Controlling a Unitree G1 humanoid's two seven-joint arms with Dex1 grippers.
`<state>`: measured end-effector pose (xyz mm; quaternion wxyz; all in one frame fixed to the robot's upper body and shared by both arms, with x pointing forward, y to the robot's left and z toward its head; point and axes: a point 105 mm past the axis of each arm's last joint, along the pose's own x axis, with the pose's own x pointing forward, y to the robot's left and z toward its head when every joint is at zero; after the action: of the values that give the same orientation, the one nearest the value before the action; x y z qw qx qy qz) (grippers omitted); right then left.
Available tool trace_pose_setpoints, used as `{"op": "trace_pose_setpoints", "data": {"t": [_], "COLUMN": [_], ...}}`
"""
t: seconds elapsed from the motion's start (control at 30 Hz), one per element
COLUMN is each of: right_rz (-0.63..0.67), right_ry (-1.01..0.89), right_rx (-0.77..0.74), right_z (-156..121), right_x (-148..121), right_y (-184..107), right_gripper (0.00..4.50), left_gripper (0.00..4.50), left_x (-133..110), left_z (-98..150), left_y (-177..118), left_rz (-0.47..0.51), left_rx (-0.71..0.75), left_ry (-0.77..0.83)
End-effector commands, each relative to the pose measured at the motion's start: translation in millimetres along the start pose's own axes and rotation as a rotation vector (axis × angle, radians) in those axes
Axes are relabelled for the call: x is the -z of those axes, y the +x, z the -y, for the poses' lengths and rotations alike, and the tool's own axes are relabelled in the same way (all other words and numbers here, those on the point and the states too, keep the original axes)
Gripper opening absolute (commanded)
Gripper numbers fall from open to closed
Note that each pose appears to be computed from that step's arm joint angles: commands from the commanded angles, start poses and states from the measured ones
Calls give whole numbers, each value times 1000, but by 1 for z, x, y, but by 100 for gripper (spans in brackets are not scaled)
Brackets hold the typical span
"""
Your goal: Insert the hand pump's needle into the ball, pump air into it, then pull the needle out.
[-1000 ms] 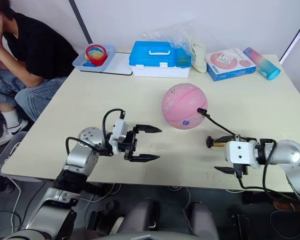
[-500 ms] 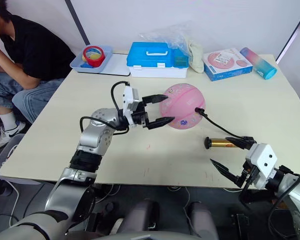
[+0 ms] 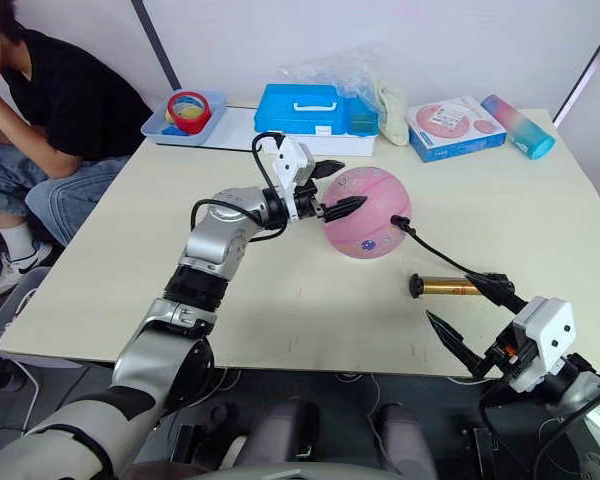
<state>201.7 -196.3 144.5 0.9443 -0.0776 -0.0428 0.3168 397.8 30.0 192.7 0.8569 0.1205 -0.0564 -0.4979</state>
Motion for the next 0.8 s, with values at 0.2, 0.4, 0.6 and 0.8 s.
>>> {"op": "trace_pose_setpoints", "data": {"t": [0.2,0.4,0.6,0.8], "right_rz": [22,-30,-108,-202], "right_ry": [-51,-39,-64,-96], "right_rx": [0,-11,-33,-71], "right_z": [14,35,53,63], "right_x": [-21,-24,-17,-8], "right_y": [12,38,67,94], "right_gripper": [442,442,442,442], "left_gripper": [450,450,450,450], "left_x": [10,26,35,41], "left_z": [0,0,3,8], "left_y": [15,18,22,26], "left_rz": [-18,-47,-52,-58], "left_rx": [-8,-9,-3,2], "left_ry": [27,5,-16,-22]}}
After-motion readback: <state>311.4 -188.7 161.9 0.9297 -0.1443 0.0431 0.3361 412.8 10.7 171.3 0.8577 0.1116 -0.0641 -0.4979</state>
